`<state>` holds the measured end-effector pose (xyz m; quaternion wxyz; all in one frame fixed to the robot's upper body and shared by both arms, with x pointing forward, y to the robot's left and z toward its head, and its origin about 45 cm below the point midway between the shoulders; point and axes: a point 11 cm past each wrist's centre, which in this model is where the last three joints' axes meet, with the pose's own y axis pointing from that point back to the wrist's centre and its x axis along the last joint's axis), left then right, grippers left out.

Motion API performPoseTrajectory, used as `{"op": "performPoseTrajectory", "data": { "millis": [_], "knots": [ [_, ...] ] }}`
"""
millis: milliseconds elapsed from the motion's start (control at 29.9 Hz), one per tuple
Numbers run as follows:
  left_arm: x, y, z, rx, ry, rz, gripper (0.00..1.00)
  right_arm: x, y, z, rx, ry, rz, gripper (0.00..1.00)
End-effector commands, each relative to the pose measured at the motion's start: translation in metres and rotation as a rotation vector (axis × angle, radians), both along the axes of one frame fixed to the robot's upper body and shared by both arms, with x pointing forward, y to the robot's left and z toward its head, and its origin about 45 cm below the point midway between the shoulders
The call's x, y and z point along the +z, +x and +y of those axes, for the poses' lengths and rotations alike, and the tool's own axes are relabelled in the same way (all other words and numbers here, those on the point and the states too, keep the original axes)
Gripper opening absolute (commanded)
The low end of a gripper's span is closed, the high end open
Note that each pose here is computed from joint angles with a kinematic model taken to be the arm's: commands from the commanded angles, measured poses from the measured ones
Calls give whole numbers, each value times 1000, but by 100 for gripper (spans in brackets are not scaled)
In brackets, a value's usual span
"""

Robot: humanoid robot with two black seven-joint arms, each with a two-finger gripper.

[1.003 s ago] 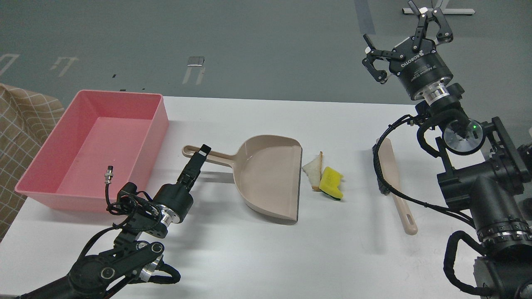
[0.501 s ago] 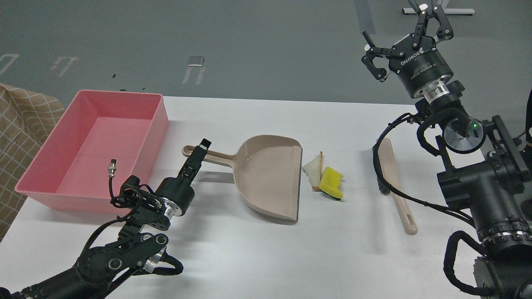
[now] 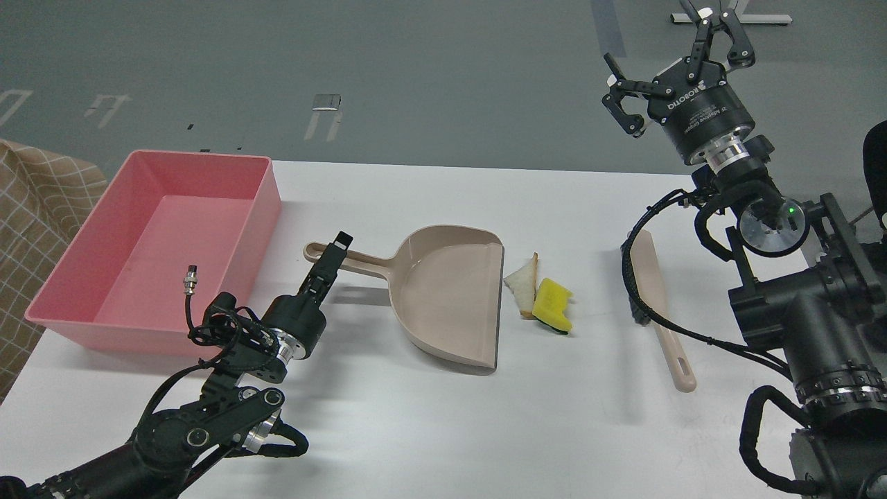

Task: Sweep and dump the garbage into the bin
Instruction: 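Close the left gripper on the beige dustpan handle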

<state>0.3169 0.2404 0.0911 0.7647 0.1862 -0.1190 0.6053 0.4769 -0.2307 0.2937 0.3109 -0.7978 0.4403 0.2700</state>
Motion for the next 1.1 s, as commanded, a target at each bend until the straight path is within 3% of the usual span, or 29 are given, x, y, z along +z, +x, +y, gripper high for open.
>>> {"op": "performPoseTrajectory", "data": {
  "millis": [0, 435, 501, 735, 1070],
  "knots": [
    [-1, 0, 1, 2, 4, 1, 69, 0, 0, 0, 0, 0, 0, 100],
    [-3, -1, -4, -2, -4, 5, 52, 0, 0, 0, 0, 0, 0, 100],
    [-3, -1, -4, -2, -5, 5, 46, 0, 0, 0, 1, 0, 1, 100],
    [-3, -1, -4, -2, -5, 5, 45, 0, 0, 0, 0, 0, 0, 100],
    [-5, -3, -9, -25, 3, 11, 24, 0, 0, 0, 0, 0, 0, 100]
  ]
}}
